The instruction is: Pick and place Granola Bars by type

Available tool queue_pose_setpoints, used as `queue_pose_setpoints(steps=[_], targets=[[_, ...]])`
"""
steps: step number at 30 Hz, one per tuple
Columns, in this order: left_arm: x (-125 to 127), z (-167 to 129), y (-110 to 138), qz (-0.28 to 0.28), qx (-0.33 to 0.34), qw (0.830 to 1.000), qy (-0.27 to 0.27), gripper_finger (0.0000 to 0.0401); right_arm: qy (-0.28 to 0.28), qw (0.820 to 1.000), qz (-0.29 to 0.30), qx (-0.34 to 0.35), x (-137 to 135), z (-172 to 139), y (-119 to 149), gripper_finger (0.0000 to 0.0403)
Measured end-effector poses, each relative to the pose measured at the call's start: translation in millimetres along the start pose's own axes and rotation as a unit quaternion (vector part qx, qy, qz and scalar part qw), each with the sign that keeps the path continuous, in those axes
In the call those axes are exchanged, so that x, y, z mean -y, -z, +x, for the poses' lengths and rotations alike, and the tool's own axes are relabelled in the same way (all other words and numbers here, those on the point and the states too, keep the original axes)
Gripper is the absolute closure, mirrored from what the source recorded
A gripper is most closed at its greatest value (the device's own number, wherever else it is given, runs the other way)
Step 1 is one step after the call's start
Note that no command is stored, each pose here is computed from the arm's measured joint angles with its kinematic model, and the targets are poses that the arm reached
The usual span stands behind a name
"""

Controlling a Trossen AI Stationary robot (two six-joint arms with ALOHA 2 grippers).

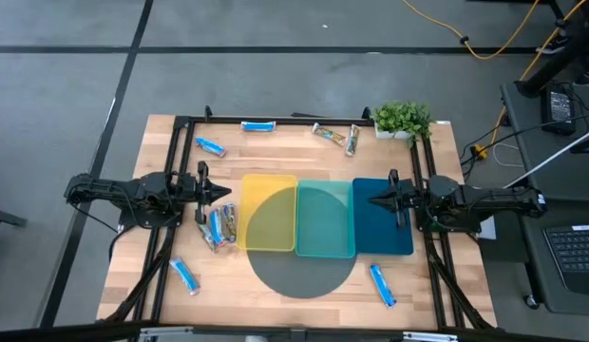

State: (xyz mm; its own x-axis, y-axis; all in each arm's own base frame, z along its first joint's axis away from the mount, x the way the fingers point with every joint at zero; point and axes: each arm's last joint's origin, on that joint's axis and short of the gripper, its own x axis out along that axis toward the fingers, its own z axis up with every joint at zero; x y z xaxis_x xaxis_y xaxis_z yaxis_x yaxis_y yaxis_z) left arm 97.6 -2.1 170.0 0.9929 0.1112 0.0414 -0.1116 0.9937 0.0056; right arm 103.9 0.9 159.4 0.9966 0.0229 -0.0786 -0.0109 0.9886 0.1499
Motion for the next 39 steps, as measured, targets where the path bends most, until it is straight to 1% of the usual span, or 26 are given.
queue_pose_setpoints(steps=[2,7,12,17,22,25,31,35,39], targets=[[0.0,0.0,0.0,0.0,0.0,1.0,0.0,0.0395,0.0,1.0,-0.004,0.0,0.0,0.0,-0.1,0.0377],[0.0,0.0,-0.1,0.0,0.0,1.0,0.0,0.0398,0.0,0.998,-0.064,0.007,-0.2,-0.1,-1.5,0.0377],[0.0,0.0,0.1,0.0,0.0,1.0,0.0,0.0398,0.0,0.996,-0.093,0.0,0.0,0.0,-0.2,0.0377],[0.0,0.0,-0.1,0.0,0.0,1.0,0.0,0.0395,0.0,0.996,-0.09,0.0,0.0,0.0,-0.2,0.0377],[0.0,0.0,0.0,0.0,0.0,1.0,0.0,0.0398,0.0,1.0,-0.027,0.0,0.0,0.0,-0.3,0.0377],[0.0,0.0,0.0,0.0,0.0,1.0,0.0,0.0399,0.0,1.0,-0.012,0.0,-0.1,0.0,-0.3,0.0377],[0.0,0.0,0.1,0.0,0.0,1.0,0.0,0.0395,0.0,1.0,-0.014,0.0,0.0,0.0,-0.3,0.0377],[0.0,0.0,0.0,0.0,0.0,1.0,0.0,0.0397,0.0,0.999,-0.049,0.0,-0.1,0.0,-0.2,0.0377],[0.0,0.0,-0.1,0.0,0.0,1.0,0.0,0.0397,0.0,0.999,-0.051,0.0,-0.1,0.0,-0.3,0.0377]])
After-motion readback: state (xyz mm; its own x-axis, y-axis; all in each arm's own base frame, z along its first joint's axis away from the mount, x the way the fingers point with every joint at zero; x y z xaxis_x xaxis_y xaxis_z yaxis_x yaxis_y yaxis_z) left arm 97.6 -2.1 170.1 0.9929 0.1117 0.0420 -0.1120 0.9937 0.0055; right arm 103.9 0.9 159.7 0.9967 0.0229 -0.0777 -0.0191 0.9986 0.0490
